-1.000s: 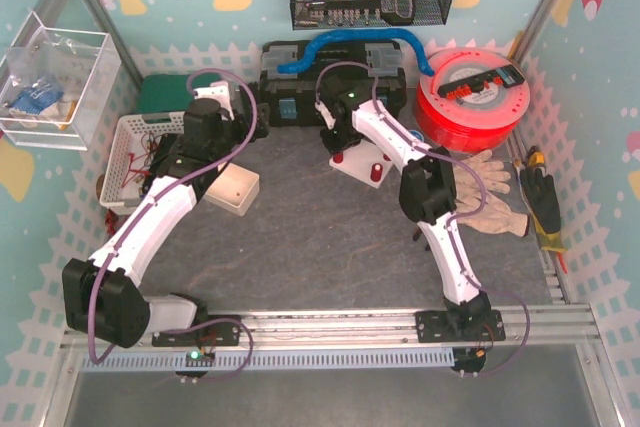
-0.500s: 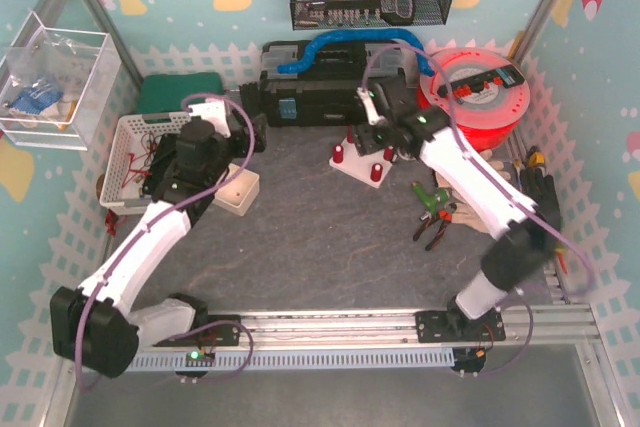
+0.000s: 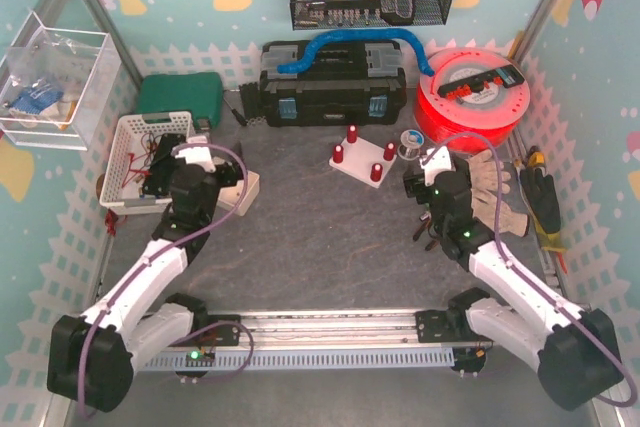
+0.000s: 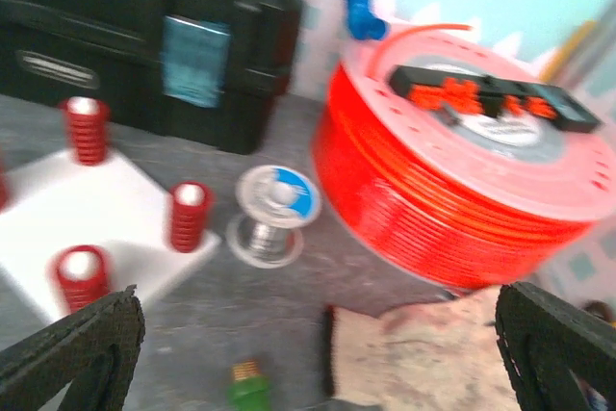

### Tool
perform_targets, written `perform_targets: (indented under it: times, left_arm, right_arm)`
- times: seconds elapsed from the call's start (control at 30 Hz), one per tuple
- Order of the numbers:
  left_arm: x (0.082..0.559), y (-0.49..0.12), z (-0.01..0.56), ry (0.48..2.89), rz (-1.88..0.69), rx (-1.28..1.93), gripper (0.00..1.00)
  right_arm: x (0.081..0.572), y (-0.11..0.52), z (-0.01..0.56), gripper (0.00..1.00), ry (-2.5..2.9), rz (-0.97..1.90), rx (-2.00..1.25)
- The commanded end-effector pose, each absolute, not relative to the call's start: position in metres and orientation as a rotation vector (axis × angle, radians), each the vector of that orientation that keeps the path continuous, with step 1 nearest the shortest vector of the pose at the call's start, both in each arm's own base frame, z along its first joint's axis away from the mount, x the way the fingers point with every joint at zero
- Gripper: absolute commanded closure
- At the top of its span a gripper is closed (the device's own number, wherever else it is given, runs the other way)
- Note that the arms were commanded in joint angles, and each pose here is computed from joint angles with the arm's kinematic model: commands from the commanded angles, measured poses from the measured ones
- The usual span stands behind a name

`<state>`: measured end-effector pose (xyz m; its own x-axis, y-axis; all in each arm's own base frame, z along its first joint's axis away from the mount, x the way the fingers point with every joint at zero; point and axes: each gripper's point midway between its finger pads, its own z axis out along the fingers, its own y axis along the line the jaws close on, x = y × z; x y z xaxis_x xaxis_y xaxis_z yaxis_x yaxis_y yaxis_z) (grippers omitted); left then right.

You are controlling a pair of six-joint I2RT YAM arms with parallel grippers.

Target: Install the large spring

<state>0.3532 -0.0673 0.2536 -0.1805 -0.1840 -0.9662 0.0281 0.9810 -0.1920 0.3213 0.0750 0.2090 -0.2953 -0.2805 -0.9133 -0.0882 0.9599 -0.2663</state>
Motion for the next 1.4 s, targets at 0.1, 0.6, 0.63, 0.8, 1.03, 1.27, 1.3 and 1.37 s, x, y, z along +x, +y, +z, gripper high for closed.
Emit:
perform_targets:
  times: [0.1, 0.6, 0.63, 0.8, 1.03, 1.27, 1.3, 1.37]
  left_arm:
    - [0.349, -0.038, 0.208, 1.719, -0.069, -0.061, 0.01]
    - [0.353, -0.018, 0.164, 1.651, -0.142, 0.048, 0.01]
    - [0.361, -0.021, 0.163, 1.665, -0.156, 0.065, 0.01]
    - [0.378, -0.02, 0.165, 1.635, -0.173, 0.045, 0.01]
    - [0.382, -0.019, 0.155, 1.625, -0.182, 0.036, 0.01]
    - [0.376, -0.02, 0.152, 1.597, -0.162, 0.036, 0.01]
    - [0.376, -0.02, 0.153, 1.589, -0.155, 0.034, 0.01]
    - [0.377, -0.02, 0.151, 1.604, -0.152, 0.031, 0.01]
  right_arm:
    - [0.351, 0.016, 0.213, 0.01, 1.701, -0.404, -0.077]
    - [0.396, -0.01, 0.131, 0.01, 1.777, -0.296, -0.038]
    - [0.396, -0.01, 0.131, 0.01, 1.76, -0.295, -0.037]
    - [0.386, -0.018, 0.136, 0.01, 1.723, -0.242, 0.0]
    - [0.368, -0.024, 0.135, 0.01, 1.655, -0.224, 0.028]
    - [0.368, -0.025, 0.134, 0.01, 1.66, -0.23, 0.031]
    - [0.368, -0.025, 0.135, 0.01, 1.658, -0.229, 0.031]
    - [0.368, -0.025, 0.134, 0.01, 1.659, -0.229, 0.031]
